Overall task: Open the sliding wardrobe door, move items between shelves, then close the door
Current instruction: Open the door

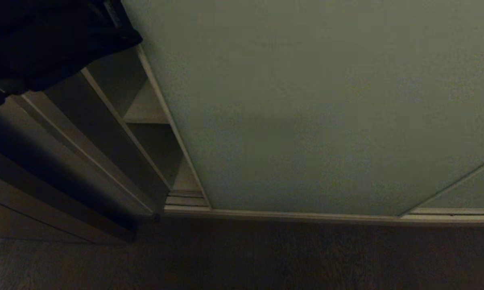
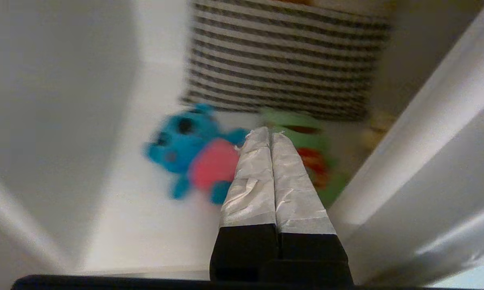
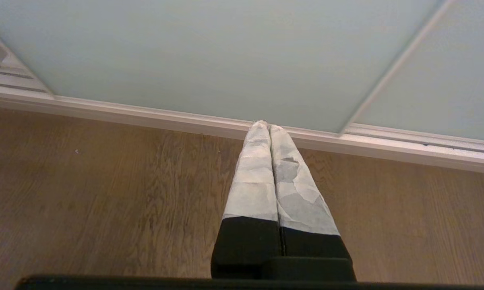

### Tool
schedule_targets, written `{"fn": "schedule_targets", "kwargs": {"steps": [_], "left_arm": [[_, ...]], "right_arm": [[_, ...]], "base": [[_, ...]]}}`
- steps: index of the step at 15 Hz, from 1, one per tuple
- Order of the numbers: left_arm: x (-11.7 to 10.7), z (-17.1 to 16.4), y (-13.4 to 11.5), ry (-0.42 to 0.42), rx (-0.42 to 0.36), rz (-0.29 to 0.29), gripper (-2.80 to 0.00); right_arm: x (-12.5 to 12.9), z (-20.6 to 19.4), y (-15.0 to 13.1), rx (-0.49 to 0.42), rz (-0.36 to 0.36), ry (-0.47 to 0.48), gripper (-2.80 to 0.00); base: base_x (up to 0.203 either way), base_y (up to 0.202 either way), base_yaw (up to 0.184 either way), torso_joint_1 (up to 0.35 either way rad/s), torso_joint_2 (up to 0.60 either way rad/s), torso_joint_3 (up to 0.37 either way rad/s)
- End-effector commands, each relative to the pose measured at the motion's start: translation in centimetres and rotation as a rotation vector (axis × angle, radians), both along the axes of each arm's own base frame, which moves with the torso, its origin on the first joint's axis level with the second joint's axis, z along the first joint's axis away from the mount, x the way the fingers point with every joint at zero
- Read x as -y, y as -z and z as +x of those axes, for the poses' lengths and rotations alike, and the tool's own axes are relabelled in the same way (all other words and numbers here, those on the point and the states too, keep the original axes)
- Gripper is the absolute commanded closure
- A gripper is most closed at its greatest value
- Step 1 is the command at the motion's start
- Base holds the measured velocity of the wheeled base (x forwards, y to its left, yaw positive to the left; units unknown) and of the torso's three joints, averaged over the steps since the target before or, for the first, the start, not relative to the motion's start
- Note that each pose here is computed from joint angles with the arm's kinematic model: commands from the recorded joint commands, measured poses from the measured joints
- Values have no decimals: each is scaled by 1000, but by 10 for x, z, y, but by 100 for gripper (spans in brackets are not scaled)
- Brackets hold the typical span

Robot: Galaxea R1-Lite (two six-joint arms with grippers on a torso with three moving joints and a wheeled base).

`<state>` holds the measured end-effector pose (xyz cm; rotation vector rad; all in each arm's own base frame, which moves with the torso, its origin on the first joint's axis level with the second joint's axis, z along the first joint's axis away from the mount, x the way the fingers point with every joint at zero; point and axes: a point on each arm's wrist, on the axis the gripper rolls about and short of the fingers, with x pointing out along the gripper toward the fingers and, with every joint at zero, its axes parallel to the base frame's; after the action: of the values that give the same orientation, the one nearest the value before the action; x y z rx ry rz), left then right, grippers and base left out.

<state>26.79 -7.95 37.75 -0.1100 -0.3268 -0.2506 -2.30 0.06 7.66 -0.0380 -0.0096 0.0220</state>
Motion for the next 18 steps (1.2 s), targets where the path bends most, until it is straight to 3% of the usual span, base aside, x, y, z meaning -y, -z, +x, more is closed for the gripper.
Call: {"fn": "schedule_targets", "kwargs": {"steps": [1,4,10,13,15,18], "left_arm": [[22,3,6,67,-16,4,0],[56,10,16,152,-45,22,0],[93,1,20,258,-50,31,0],[82,2,16,174,-50,18,0],[57,-1,4,96,-23,2,0],[21,-30,-8,7,-80,20,0]], "right_arm": [[0,0,0,0,0,-1,0],[0,0,0,0,0,-1,0],[0,0,0,2,0,-1,0],[0,0,0,0,0,-1,0],[0,0,0,2,0,-1,0],[0,0,0,1,0,-1,0]], "base": [[0,0,0,0,0,0],[0,0,0,0,0,0],[0,0,0,0,0,0],[0,0,0,0,0,0],[0,0,0,0,0,0],[0,0,0,0,0,0]]}}
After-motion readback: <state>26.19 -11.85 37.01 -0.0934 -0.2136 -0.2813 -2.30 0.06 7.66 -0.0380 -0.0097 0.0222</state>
